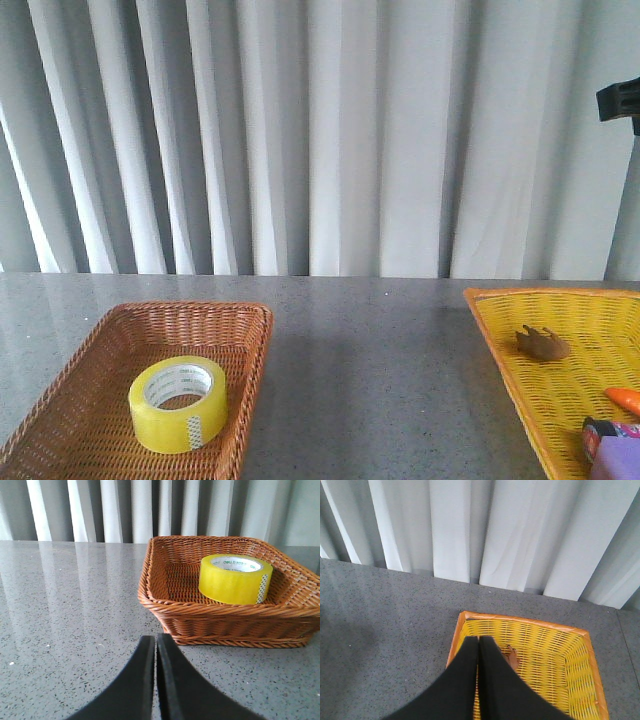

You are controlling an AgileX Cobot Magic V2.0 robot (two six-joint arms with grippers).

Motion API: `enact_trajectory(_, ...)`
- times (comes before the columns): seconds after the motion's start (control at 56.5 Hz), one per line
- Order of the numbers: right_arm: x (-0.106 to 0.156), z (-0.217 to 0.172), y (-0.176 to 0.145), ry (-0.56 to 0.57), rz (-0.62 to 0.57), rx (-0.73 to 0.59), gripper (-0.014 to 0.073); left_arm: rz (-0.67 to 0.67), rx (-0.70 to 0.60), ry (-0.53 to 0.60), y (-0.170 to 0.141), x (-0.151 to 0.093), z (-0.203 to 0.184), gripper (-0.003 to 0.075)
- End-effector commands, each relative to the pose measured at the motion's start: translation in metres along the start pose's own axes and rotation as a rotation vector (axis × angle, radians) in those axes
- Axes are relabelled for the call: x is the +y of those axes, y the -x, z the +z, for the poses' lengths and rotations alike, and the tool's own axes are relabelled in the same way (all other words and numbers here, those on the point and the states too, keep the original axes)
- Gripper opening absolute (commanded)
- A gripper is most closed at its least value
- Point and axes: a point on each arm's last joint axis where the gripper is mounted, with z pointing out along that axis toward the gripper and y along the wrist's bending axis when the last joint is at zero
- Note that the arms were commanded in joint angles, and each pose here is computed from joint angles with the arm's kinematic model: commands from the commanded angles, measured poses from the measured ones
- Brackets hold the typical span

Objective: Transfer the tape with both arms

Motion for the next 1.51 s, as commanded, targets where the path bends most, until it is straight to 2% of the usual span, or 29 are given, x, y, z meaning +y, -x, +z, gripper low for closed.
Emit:
enact_trajectory(0.0,-0.004,-0.021,0.013,-0.018,0.004,-0.122,-0.0007,-0.017,-0.09,-0.019,0.009,-0.002,-0.002,-0.0006)
enact_trajectory(0.833,-0.006,-0.026,0.007,-0.025,0.012,-0.132,-0.0007,-0.017,-0.09,-0.019,0.009,-0.002,-0.002,-0.0006)
enact_trajectory(0.939,-0.003,-0.027,-0.019,-0.026,0.002,-0.174,-0.0007,-0.017,-0.09,-0.019,0.009,-0.002,-0.002,-0.0006)
enact_trajectory(1.116,0.005,-0.055,-0.096,-0.026,-0.002,-0.339,-0.0007,-0.017,-0.09,-0.019,0.009,-0.002,-0.002,-0.0006)
enact_trajectory(1.329,0.015,-0.088,-0.21,-0.003,0.026,-0.312,-0.0007,-0.017,-0.09,-0.019,0.009,-0.002,-0.002,-0.0006)
enact_trajectory(1.488,0.024,-0.091,-0.292,0.015,0.058,-0.323,-0.0007,-0.017,-0.09,-0.019,0.009,-0.002,-0.002,-0.0006)
